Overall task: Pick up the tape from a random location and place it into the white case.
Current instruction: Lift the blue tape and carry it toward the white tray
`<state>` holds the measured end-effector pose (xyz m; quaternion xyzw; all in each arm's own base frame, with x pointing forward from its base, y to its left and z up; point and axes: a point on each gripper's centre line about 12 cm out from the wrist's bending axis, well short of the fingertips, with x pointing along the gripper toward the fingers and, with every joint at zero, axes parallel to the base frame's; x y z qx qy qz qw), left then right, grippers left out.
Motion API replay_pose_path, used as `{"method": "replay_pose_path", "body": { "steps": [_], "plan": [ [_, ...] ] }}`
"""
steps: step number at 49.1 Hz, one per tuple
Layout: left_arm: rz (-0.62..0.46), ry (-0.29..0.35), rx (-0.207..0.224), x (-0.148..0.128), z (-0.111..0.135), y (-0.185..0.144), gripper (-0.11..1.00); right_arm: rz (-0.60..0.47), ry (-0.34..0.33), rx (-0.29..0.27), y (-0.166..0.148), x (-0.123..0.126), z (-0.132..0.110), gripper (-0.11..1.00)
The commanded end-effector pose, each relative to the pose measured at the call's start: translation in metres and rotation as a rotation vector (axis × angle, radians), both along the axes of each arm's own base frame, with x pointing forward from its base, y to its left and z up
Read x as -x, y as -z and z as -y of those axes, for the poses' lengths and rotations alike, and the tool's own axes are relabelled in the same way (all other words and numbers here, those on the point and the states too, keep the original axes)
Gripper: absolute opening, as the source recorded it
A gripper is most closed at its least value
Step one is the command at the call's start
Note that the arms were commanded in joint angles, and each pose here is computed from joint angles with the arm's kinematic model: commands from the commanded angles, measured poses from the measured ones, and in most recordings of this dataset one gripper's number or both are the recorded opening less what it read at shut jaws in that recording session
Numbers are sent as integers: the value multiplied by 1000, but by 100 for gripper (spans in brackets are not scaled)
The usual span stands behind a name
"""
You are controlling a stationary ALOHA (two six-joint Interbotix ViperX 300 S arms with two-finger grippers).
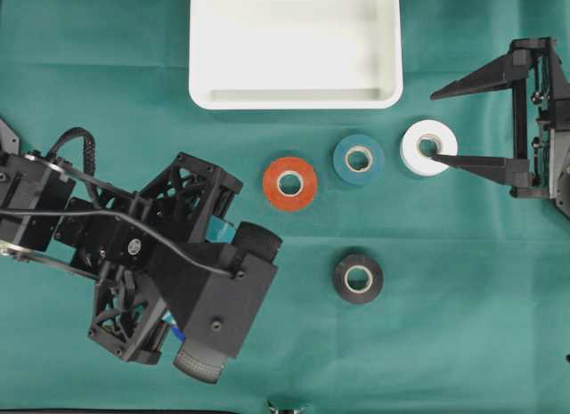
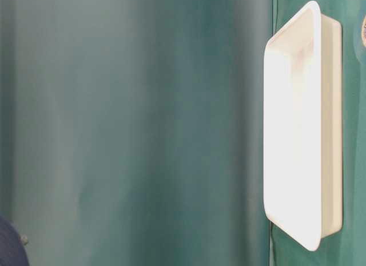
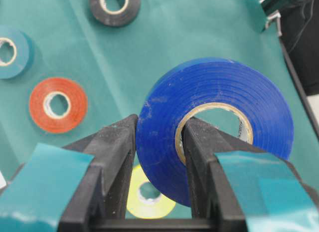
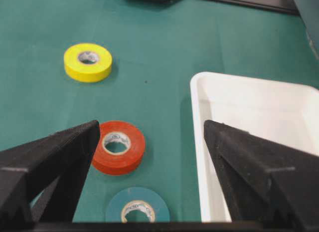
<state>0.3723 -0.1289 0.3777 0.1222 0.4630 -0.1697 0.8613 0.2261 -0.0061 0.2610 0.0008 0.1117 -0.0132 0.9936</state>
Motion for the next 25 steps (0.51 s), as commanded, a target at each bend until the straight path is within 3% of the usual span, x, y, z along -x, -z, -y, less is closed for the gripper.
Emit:
{"method": "replay_pose_path", "body": {
  "steps": [1, 25],
  "plan": [
    [52, 2, 19, 6, -1, -20, 24, 31, 1, 4, -11, -3, 0, 92],
    [44, -9, 17, 6, -5, -17, 24, 29, 1, 4, -11, -3, 0, 92]
  ]
}}
